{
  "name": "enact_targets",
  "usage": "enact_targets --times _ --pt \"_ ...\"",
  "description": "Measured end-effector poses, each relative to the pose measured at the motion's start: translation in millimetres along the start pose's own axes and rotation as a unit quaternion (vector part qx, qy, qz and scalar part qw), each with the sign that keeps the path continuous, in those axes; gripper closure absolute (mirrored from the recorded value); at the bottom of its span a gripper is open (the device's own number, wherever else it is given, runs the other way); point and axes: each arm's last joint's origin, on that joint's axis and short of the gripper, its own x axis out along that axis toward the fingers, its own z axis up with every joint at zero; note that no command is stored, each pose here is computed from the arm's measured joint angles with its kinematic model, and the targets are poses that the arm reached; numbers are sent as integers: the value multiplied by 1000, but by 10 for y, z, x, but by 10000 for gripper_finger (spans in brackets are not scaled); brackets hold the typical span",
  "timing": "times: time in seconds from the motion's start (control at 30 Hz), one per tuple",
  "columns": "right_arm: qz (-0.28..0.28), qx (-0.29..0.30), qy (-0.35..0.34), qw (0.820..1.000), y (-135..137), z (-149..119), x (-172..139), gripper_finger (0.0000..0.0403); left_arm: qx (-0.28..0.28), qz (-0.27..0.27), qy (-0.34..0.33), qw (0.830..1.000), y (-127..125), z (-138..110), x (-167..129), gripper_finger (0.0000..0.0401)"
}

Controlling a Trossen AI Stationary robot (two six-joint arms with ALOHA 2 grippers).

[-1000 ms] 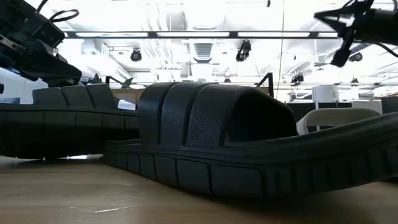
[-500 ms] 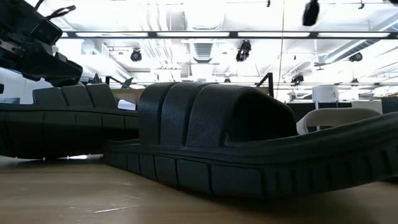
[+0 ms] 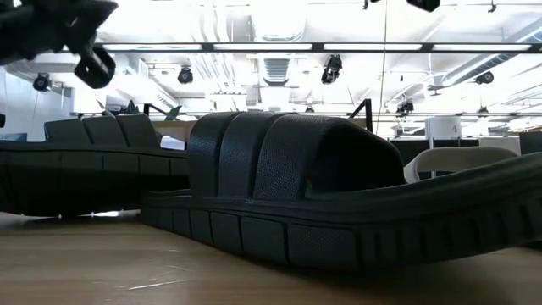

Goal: Pick and place slides into the shelf
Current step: Put the left gray slide on the shelf

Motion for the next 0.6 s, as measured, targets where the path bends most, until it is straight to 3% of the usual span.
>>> enact_targets --times 0.2,0.6 --pt "-100 -75 109 986 77 -43 -3 393 -8 -41 -67 997 -79 131 -12 401" --pt "-90 -104 177 975 712 -458 225 392 -11 -40 -54 998 -69 110 11 401"
